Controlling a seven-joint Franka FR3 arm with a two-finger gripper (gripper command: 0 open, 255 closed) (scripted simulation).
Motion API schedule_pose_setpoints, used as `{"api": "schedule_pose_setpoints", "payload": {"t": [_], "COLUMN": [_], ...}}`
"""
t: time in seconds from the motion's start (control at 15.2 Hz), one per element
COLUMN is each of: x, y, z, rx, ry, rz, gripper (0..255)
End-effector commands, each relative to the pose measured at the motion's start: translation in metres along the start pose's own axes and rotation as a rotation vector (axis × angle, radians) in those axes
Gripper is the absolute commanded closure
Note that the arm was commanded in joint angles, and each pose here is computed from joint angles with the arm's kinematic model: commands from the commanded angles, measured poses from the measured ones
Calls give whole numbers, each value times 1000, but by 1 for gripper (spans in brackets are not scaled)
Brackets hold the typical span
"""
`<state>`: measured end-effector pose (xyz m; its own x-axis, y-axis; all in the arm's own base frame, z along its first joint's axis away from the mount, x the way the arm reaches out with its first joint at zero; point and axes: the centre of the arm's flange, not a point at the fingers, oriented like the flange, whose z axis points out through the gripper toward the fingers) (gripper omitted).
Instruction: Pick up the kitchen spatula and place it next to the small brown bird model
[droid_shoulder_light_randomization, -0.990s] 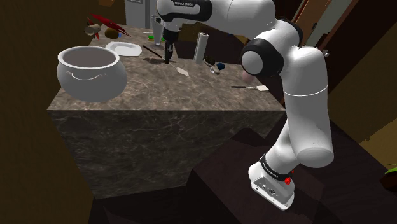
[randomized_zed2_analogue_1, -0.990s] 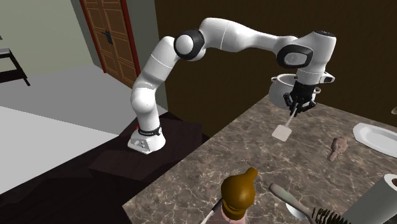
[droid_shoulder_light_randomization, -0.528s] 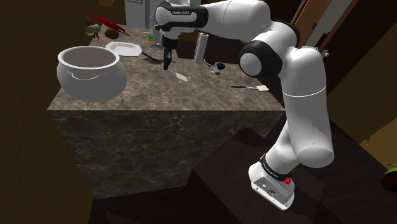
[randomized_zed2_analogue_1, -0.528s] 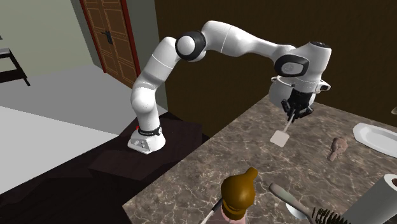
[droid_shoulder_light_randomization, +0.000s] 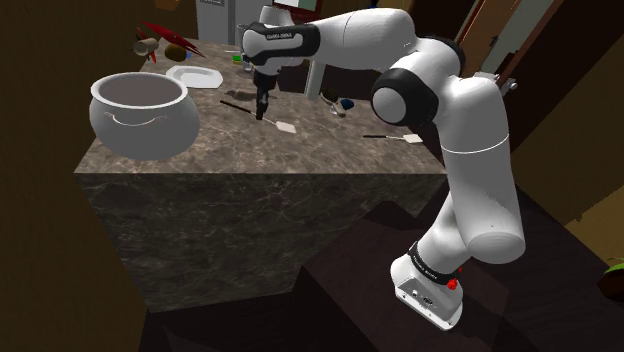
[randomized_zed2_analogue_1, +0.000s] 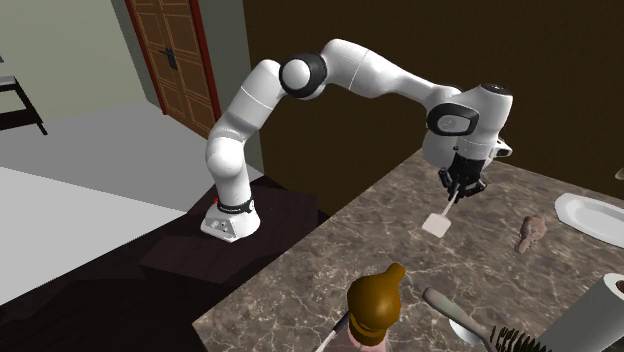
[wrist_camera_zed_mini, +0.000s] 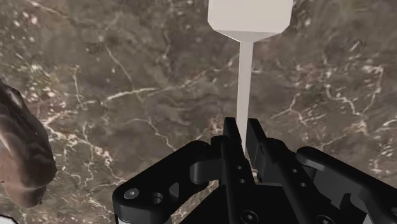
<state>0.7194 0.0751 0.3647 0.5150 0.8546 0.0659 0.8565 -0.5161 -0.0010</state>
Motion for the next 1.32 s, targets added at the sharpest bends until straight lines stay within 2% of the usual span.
{"api": "schedule_pose_setpoints", "payload": {"t": [0.0,0.13,0.66,0.73,1.06,1.25], "x": [-1,-2,-2,-2,-2,-2], "y": [0,0,0,0,0,0], "z": [10,24,24,24,24,-16], "rx": [-1,-1,0,0,0,-1], "ry": [0,0,0,0,0,0], "rz": [0,0,0,0,0,0], "gripper": [255,255,255,0,0,0]}}
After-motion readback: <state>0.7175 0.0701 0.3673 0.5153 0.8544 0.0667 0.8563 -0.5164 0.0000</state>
